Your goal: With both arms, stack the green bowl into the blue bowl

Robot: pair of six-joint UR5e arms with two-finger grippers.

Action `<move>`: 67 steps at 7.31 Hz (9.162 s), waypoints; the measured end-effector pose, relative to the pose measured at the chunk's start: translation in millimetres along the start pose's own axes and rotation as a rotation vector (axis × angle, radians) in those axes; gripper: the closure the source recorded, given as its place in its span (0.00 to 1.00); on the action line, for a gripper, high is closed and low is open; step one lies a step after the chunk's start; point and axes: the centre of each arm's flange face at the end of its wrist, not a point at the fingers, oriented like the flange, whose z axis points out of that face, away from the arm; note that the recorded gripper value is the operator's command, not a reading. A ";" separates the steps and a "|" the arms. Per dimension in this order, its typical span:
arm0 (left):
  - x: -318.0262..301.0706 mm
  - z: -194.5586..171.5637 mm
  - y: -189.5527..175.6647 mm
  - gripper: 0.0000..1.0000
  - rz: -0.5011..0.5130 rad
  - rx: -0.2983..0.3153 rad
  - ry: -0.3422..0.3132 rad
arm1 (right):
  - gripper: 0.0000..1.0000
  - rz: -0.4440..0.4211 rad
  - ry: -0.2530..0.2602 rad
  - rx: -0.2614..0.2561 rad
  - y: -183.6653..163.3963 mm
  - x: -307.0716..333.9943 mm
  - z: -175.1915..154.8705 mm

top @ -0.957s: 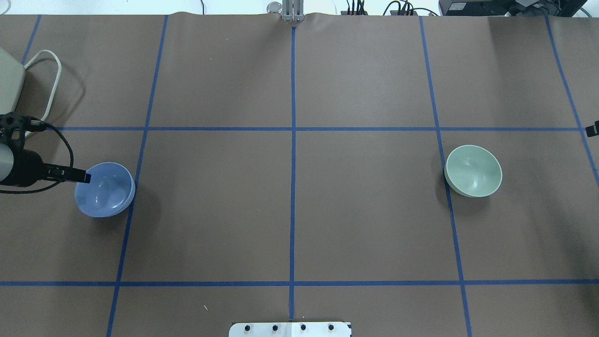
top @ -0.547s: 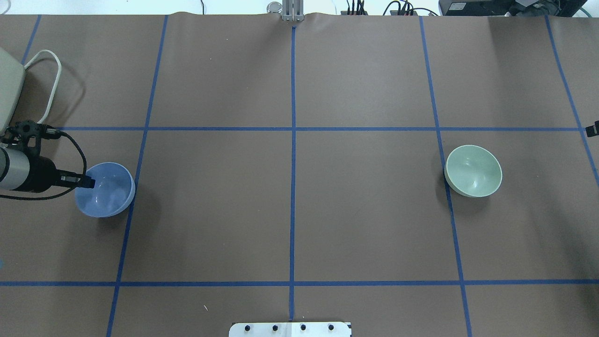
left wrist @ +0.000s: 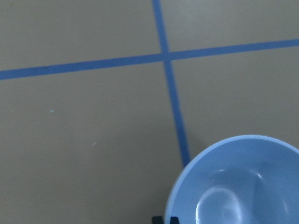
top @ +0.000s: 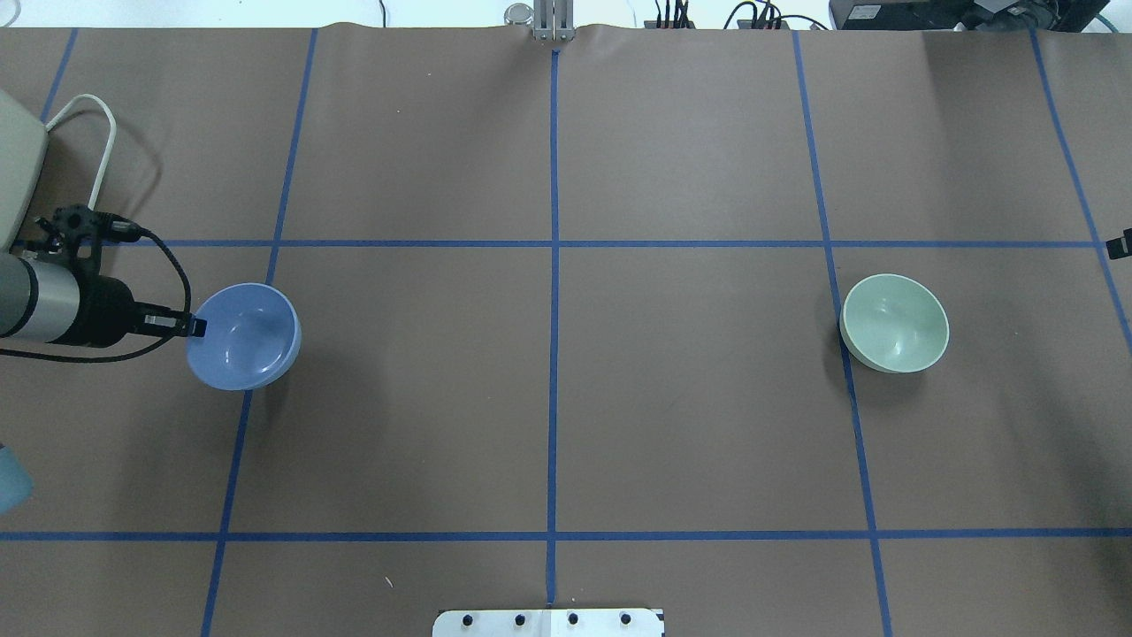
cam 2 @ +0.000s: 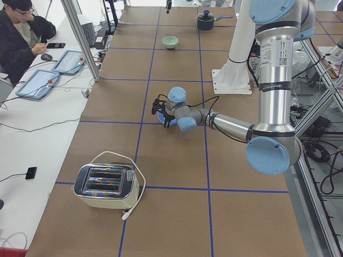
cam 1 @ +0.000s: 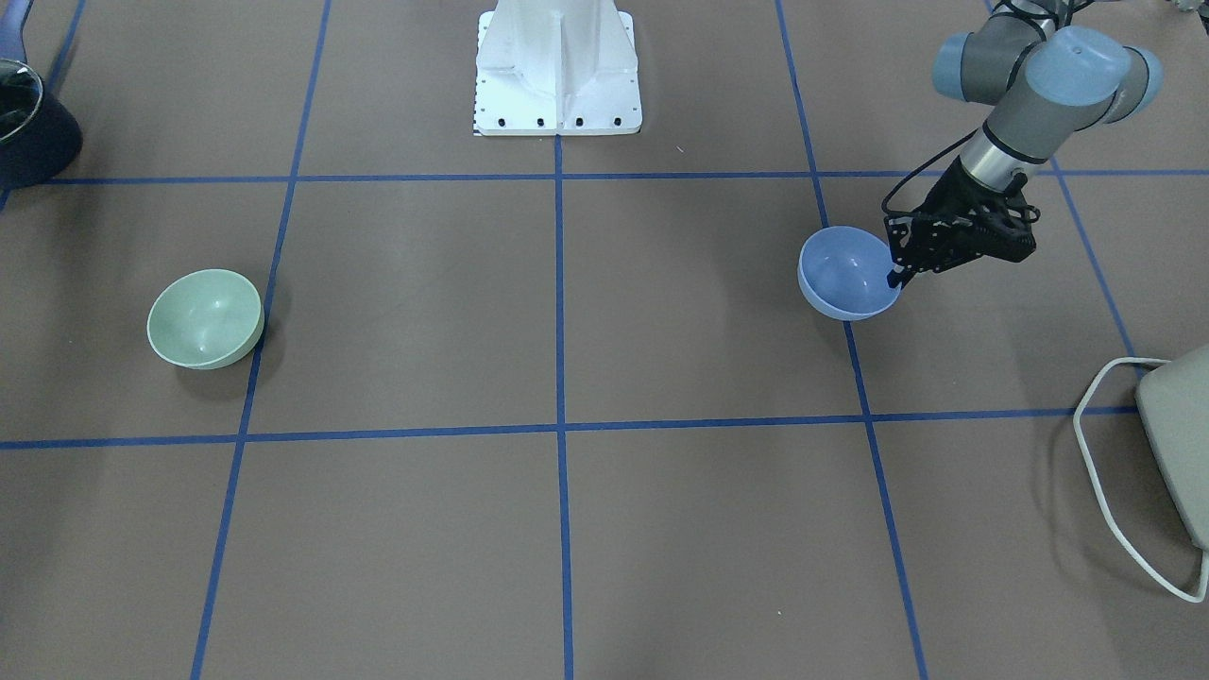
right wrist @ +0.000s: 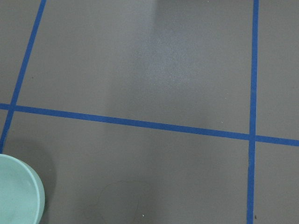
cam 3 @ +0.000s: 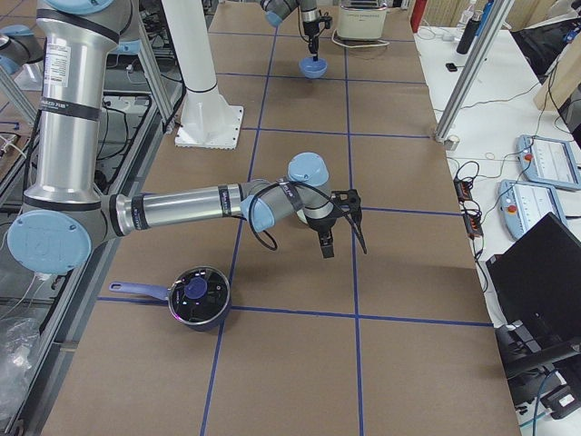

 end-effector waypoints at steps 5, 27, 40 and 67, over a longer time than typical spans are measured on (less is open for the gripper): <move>233.6 43.2 -64.8 1.00 -0.088 -0.023 -0.004 | 0.00 0.004 -0.003 -0.003 0.4 0.4 0.7; -344.3 -209.4 -44.8 0.01 0.197 -0.165 -0.119 | 0.33 0.035 0.007 -0.026 55.7 -189.3 113.6; -371.4 -216.8 13.2 0.01 -0.119 -0.129 -0.192 | 1.00 0.187 -0.117 -0.007 -33.2 -279.5 55.0; -338.1 -197.2 11.5 0.01 -0.261 -0.151 -0.224 | 0.00 0.180 -0.019 -0.043 -149.0 -391.3 47.2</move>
